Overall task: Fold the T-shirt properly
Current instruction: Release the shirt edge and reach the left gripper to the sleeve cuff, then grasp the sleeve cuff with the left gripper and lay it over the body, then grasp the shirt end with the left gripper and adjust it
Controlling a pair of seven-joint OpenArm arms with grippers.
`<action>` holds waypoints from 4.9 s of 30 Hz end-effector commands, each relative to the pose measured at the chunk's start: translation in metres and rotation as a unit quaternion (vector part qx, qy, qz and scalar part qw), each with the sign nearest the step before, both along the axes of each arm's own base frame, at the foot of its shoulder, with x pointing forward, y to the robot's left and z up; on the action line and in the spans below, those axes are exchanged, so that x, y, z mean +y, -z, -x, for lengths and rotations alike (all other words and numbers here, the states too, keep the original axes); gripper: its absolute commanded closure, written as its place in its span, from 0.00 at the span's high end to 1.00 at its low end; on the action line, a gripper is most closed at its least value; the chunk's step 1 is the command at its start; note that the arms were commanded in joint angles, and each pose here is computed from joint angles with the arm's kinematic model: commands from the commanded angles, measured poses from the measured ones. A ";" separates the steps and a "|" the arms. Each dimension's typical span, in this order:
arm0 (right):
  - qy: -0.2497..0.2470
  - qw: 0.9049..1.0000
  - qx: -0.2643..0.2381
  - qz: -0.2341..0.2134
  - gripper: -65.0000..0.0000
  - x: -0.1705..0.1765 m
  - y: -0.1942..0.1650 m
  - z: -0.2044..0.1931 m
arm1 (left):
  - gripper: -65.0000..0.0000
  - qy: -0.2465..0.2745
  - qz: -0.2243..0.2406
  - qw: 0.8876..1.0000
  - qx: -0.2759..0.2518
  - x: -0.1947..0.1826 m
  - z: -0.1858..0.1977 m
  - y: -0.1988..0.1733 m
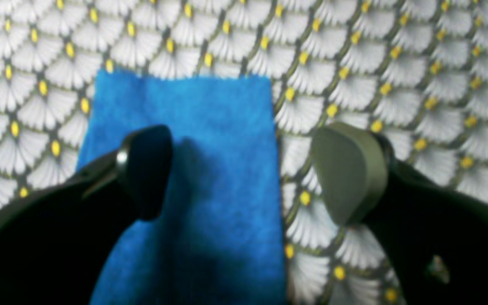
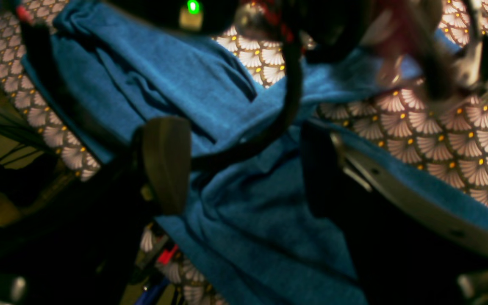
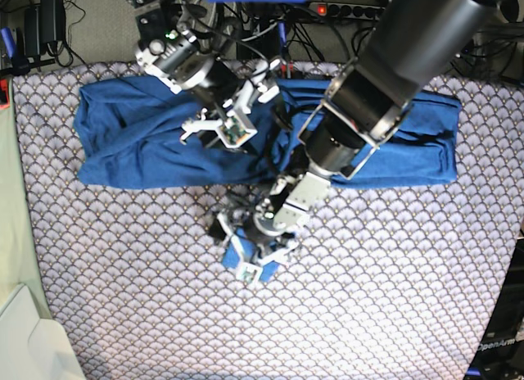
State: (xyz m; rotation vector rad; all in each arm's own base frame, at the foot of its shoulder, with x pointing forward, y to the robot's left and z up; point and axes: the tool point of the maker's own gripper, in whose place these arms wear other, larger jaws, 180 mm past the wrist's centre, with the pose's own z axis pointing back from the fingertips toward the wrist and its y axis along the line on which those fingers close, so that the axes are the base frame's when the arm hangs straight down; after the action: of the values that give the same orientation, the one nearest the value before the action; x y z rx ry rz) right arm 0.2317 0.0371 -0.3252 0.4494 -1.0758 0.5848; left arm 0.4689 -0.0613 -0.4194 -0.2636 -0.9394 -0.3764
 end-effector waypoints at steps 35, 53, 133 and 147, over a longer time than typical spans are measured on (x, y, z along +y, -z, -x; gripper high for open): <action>0.003 0.999 -0.032 -0.023 0.63 0.001 -0.023 -0.005 | 0.01 -0.012 0.038 0.999 -0.018 -0.010 -0.012 -0.022; 0.022 0.999 -0.036 -0.018 0.63 -0.011 -0.023 -0.014 | 0.01 -0.066 0.100 0.991 -0.065 0.062 0.024 -0.090; 0.018 0.999 -0.040 -0.019 0.64 -0.009 -0.025 -0.017 | 0.01 -0.348 0.086 0.933 -0.015 0.342 0.209 -0.069; 0.017 0.999 -0.040 -0.019 0.64 -0.008 -0.025 -0.017 | 0.58 -0.423 0.092 0.901 0.029 0.384 0.234 -0.065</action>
State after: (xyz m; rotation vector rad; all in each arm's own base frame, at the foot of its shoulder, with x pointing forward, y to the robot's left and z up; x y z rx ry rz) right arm 0.2463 0.0241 -0.3138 0.4105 -1.1211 0.5644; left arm 0.2290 0.3184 -0.3669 -0.0250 -0.9051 0.5388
